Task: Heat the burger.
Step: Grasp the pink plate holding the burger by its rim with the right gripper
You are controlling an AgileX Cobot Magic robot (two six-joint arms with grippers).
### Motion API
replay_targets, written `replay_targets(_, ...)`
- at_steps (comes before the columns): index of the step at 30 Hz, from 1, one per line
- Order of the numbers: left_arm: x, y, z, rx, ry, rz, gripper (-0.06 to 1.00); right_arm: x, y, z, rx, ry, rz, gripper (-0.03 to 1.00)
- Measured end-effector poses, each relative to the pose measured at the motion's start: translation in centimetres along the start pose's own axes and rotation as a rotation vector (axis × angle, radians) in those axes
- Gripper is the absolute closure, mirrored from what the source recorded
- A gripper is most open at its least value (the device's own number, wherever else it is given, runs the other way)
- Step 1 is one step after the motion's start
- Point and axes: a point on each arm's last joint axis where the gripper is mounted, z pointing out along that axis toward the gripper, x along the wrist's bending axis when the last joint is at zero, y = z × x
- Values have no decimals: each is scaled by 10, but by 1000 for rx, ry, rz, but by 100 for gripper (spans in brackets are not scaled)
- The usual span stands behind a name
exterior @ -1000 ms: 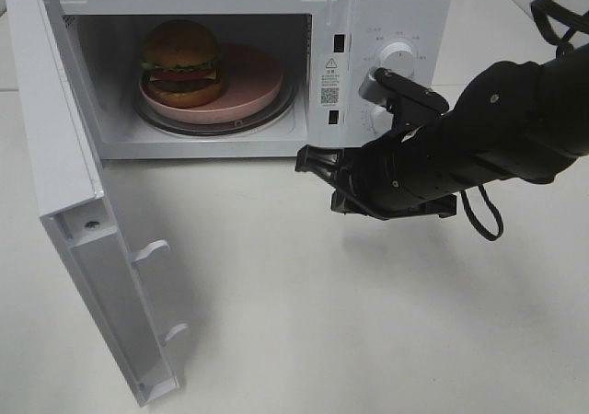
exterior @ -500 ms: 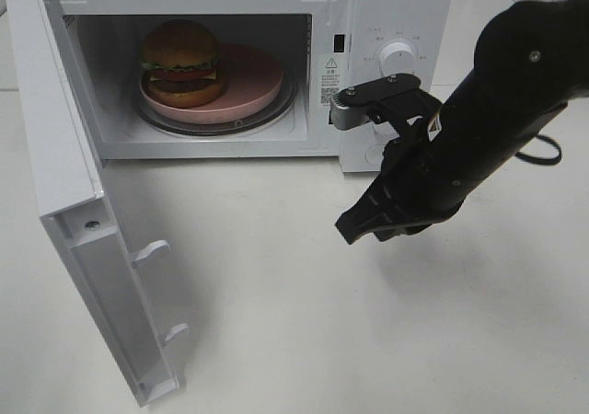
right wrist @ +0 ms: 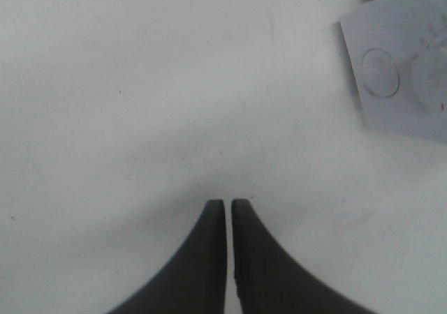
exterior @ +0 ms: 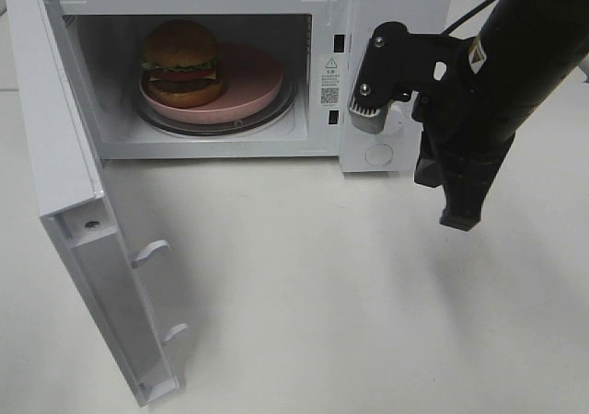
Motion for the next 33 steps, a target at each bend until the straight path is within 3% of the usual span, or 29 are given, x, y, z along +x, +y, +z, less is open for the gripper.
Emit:
replay_targets(1,0,0,0,0,0,0,-4,0,0,-2,-4,-6,-124,89)
replay_targets(3,0,0,0,0,0,0,-4,0,0,-3,-4,-8,-192,88)
replay_targets(4,0,0,0,0,0,0,-4,-1,-1,-3,-2,-13,-308,87)
replay_targets(10,0,0,0,0,0,0,-4,-2,-2,-3,13,-24,-531,82)
replay_targets(14,0,0,0,0,0,0,-4,-2,-2,-3,15,-27,-558,76)
replay_targets(16,0,0,0,0,0,0,-4,-3,0,-3,4,-41,-560,66)
replay_targets(17,0,0,0,0,0,0,-4,-3,0,-3,4,-41,-560,66)
replay_targets(19,0,0,0,0,0,0,-4,-5,2,-4,-14,-63,-536,51)
replay_targets(20,0,0,0,0,0,0,-4,-5,2,-4,-14,-63,-536,51)
replay_targets(21,0,0,0,0,0,0,-4,-4,4,-4,-28,-76,-500,37)
replay_targets(22,0,0,0,0,0,0,-4,-4,4,-4,-28,-76,-500,37)
replay_targets(23,0,0,0,0,0,0,-4,-3,9,-4,-50,-90,-456,30)
replay_targets(25,0,0,0,0,0,0,-4,0,15,-5,-76,-113,-430,6)
replay_targets(33,0,0,0,0,0,0,-4,4,26,-7,-93,-178,-496,-2)
